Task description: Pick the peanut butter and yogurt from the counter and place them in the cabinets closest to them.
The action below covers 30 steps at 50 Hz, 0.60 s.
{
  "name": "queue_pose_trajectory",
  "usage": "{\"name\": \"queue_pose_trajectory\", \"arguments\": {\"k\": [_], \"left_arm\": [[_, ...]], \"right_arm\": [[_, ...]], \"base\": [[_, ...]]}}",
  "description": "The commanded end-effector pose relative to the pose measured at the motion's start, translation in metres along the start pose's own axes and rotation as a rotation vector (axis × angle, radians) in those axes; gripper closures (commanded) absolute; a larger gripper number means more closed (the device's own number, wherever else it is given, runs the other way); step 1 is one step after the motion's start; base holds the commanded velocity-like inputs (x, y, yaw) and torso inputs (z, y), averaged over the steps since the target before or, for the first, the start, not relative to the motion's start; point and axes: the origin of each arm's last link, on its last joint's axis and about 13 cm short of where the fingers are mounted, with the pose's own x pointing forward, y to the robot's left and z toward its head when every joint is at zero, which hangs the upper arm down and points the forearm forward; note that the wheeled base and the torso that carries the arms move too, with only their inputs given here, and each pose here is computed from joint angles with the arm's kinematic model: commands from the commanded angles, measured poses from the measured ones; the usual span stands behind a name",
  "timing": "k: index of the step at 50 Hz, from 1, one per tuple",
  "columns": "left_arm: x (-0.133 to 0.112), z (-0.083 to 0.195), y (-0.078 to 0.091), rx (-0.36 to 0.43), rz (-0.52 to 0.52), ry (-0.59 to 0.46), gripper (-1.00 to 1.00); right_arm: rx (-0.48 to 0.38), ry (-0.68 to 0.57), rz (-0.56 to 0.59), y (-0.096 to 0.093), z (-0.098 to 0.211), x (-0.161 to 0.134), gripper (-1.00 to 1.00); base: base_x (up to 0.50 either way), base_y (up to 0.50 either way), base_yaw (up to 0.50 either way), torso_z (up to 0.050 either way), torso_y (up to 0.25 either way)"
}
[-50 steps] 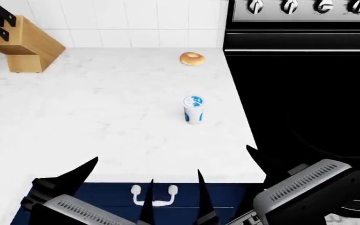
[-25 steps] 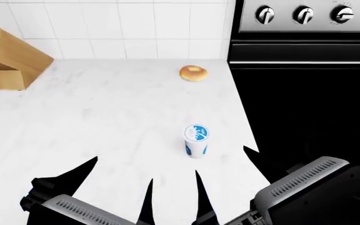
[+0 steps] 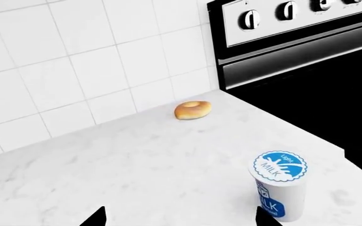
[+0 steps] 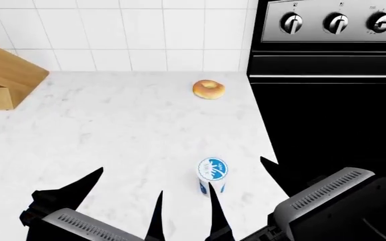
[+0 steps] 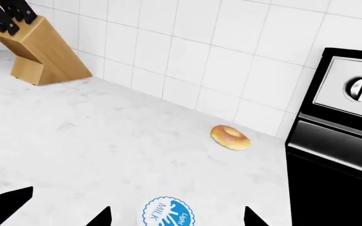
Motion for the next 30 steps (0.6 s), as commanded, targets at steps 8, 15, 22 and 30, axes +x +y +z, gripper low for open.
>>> {"name": "queue_pose_trajectory", "arguments": {"k": [8, 15, 22, 30], "left_arm": [[0.001, 0.001, 0.000, 0.003, 0.002, -0.003, -1.00], [0.001, 0.002, 0.000, 0.004, 0.001, -0.004, -1.00], [0.002, 0.002, 0.000, 0.004, 0.001, -0.005, -1.00], [0.002, 0.002, 0.000, 0.004, 0.002, -0.006, -1.00]], "right_arm": [[0.004, 0.005, 0.009, 0.000, 0.000, 0.000, -1.00], [0.022, 0.009, 0.050, 0.003, 0.004, -0.001, -1.00], [0.032, 0.039, 0.103, 0.010, 0.008, 0.009, -1.00], [0.042, 0.076, 0.134, 0.014, 0.010, 0.025, -1.00]], "base": [[0.11, 0.00, 0.00, 0.000, 0.001], [0.00, 0.00, 0.00, 0.000, 0.000], [0.00, 0.00, 0.00, 0.000, 0.000], [0.00, 0.00, 0.00, 0.000, 0.000]]}}
